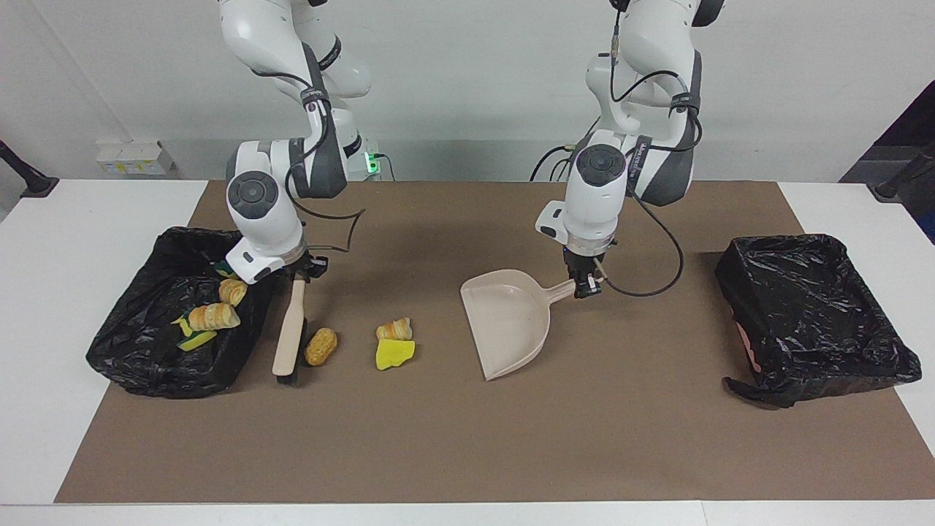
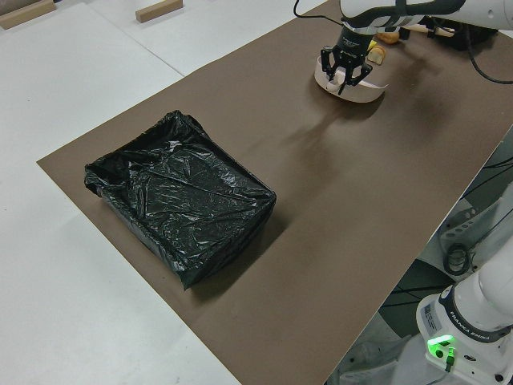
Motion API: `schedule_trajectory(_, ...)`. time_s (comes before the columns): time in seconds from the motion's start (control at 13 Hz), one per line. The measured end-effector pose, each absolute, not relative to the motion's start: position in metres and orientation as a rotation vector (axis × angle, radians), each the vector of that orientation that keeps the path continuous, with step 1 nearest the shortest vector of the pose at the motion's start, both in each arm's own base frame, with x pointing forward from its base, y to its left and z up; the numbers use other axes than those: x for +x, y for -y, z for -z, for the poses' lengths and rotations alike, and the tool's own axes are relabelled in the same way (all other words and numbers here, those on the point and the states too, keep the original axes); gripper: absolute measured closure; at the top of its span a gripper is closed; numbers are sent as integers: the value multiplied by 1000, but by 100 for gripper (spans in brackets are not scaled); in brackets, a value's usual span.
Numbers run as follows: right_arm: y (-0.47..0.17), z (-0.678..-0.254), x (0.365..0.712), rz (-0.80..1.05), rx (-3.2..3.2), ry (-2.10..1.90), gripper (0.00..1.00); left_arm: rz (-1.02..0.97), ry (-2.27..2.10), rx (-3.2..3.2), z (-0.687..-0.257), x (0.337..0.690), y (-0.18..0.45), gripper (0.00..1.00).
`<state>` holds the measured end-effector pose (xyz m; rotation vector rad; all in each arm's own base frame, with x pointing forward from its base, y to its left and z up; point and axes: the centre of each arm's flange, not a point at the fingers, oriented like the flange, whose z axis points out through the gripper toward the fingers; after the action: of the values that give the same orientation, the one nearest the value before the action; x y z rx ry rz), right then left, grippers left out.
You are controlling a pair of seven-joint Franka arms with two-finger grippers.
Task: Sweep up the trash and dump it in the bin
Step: 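Sweep the yellow sponge and bread into the dustpan with the right gripper's brush, then push the remaining bread into the dustpan with the right gripper's brush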
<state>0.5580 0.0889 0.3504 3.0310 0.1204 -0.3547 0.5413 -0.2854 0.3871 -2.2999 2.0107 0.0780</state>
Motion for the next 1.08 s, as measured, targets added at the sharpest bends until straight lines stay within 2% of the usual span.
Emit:
schedule_trajectory(0.38,-149,-334,553,355,3104,-97,74,-70,-2008,-2301,-387,541,287,67)
schedule_trajectory(0.69,-185,-336,548,363,3166,-106,74,-64,-2006,-2303,-387,541,287,67)
schedule_trajectory(1.08,-267,-346,527,376,3238,-204,74,-48,-2004,-2303,-383,539,285,67)
